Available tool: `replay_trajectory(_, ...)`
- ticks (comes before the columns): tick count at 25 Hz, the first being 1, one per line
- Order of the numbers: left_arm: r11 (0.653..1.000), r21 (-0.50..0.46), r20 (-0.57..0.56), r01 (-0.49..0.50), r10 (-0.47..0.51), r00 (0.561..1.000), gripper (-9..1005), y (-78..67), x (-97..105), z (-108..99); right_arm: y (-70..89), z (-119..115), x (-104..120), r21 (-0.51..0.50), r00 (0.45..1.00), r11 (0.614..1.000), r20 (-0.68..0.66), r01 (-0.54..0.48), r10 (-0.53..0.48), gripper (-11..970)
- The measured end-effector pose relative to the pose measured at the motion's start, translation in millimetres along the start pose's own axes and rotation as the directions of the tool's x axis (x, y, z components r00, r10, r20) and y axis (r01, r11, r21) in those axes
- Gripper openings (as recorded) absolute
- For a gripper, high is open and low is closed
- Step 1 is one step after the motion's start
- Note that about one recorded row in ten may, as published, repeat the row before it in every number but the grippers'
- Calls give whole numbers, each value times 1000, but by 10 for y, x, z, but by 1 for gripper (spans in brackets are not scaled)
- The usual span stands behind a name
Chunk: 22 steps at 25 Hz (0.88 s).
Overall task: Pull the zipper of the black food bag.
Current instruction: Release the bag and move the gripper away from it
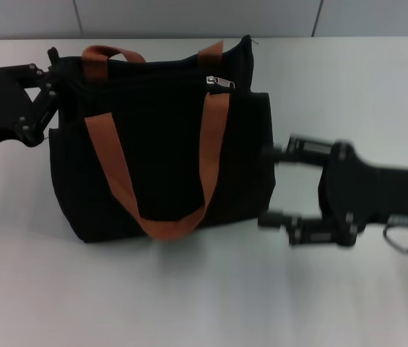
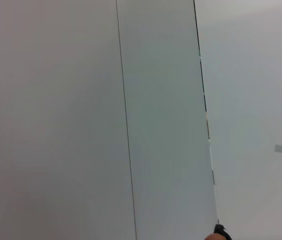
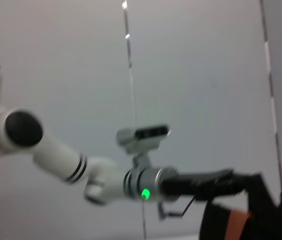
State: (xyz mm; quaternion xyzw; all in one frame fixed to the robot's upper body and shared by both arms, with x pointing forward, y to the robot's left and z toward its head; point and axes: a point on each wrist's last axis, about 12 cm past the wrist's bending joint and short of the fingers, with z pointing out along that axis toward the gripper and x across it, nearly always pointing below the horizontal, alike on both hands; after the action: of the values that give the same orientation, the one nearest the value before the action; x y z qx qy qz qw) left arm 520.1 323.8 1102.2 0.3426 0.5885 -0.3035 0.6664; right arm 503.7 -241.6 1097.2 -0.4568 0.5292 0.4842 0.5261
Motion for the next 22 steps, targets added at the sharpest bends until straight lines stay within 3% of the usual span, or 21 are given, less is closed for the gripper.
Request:
replay_trajectory(6,1000,0,-19,23,-23,1000,32,-13,28,-18,163,5,344,-19,993,1000,-118,-1,-1,785)
replay_trajectory(13,998,-14,-23,62,-62,998,32,-4,32,-39,172,9,385,-10,991,1000,-133,-5,4,785)
replay_trajectory(22,992,-27,-64,121,-122,990,188,121,-56,-196,126,37,399,1,988,1000,-157,3,-3,786)
